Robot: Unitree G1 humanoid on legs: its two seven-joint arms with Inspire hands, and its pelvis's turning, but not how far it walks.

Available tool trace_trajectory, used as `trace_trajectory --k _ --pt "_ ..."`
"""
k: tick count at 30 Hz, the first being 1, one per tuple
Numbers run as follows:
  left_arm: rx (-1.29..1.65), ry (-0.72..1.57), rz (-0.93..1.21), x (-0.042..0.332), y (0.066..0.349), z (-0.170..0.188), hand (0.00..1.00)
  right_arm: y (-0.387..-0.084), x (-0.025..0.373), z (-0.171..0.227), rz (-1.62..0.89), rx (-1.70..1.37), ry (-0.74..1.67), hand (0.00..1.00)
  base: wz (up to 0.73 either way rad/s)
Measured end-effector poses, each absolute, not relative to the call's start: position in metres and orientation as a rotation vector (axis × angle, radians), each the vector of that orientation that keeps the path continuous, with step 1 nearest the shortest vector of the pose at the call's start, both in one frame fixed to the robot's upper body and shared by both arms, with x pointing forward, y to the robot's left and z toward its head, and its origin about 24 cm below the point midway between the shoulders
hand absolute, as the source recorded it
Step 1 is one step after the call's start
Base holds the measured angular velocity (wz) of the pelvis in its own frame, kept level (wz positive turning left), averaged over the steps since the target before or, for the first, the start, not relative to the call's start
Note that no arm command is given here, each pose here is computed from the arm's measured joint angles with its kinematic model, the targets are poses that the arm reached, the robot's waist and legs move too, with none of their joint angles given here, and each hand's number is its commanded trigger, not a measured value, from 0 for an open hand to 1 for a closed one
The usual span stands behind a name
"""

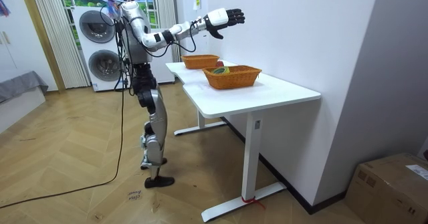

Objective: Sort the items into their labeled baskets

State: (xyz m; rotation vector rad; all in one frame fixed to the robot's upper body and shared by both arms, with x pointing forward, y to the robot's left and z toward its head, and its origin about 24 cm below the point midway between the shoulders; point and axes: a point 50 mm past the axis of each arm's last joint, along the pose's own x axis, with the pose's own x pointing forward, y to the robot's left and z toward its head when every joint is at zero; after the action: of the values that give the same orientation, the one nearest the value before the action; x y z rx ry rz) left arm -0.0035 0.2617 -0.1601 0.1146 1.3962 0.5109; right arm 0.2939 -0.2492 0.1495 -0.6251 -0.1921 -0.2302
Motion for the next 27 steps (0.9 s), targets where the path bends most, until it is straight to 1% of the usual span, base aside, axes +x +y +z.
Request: trace_trajectory --k 8,18,23,27 --pt "0.143 1.401 0.482 0.0 0.261 -0.16 0.0 -0.233 0.298 0.144 -0.141 -0.649 -0.181 0.0 0.02" --pt "0.144 1.385 0.461 0.015 0.261 -0.16 0.0 -0.23 0.301 0.142 -0.103 -0.687 -0.144 0.0 0.07" --pt "0.153 1.388 0.431 0.016 0.261 -0.16 0.0 -0.225 0.313 0.154 -0.094 -0.687 -0.168 0.0 0.0" --pt "0.164 1.381 0.42 0.019 0.261 -0.16 0.0 -0.221 0.318 0.151 -0.072 -0.73 -0.149 0.0 0.02"
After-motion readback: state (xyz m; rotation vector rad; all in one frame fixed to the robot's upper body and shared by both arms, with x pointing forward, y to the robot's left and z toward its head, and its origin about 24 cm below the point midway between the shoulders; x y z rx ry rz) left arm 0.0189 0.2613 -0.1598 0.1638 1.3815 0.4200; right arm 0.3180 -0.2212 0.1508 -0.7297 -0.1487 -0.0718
